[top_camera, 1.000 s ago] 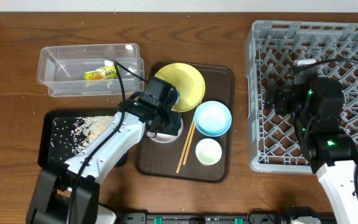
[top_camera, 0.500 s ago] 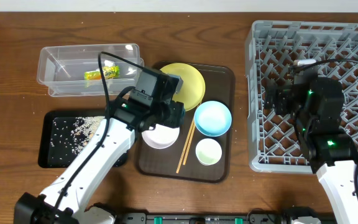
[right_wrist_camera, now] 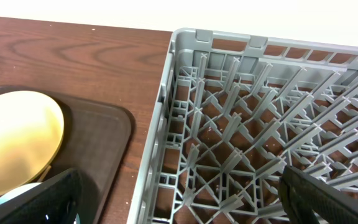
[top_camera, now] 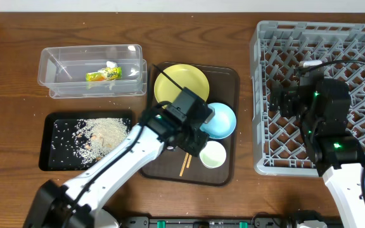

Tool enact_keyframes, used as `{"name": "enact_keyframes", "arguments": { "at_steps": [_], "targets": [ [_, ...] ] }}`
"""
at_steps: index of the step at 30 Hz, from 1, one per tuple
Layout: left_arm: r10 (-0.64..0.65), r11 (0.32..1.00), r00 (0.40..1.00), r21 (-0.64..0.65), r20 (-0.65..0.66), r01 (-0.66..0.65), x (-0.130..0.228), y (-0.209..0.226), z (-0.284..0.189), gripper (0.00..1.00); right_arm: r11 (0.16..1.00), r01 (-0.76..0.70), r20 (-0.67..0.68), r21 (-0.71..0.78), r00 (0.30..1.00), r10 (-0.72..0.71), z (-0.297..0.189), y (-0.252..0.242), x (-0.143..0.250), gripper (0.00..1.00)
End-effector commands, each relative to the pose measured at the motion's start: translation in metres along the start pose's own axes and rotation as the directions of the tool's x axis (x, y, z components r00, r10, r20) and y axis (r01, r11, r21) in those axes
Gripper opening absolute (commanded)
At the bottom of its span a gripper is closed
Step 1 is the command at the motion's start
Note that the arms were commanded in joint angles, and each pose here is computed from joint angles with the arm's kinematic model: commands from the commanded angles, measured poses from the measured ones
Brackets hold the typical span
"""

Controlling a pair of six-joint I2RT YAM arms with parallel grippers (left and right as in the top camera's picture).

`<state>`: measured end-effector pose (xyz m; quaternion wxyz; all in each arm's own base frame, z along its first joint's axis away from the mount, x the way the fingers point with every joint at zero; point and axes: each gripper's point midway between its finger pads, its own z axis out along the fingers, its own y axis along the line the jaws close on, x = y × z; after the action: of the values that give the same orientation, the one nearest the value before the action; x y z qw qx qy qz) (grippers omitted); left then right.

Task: Sort waste into correct bins and load items into the dishwasher rack
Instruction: 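Grasp the pale green cup with the left gripper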

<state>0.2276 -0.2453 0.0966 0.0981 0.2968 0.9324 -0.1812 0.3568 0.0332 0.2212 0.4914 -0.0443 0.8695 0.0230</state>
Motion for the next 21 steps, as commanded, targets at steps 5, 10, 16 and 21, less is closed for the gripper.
{"name": "enact_keyframes", "arguments": {
  "at_steps": [5, 10, 16, 21],
  "targets": [
    [0.001, 1.0, 0.993, -0.003, -0.117, -0.001, 0.021, 0.004, 0.03, 0.32, 1.0, 0.004, 0.016, 0.008, 1.0, -0.004, -0.003, -0.003, -0.008, 0.99],
    [-0.006, 1.0, 0.99, -0.006, -0.14, 0.005, 0.024, 0.007, 0.038, 0.11, 1.0, 0.004, -0.008, 0.008, 1.0, -0.004, -0.003, -0.003, -0.002, 0.99],
    [-0.003, 1.0, 0.995, -0.002, -0.097, 0.003, 0.013, 0.004, 0.029, 0.06, 1.0, 0.004, -0.029, 0.008, 1.0, -0.004, -0.003, -0.003, 0.003, 0.99],
    [-0.058, 0.998, 0.998, 0.0, -0.006, 0.058, -0.006, 0.014, -0.004, 0.06, 1.0, 0.004, -0.029, 0.008, 1.0, -0.004, -0.003, -0.003, 0.003, 0.99]
  ]
}}
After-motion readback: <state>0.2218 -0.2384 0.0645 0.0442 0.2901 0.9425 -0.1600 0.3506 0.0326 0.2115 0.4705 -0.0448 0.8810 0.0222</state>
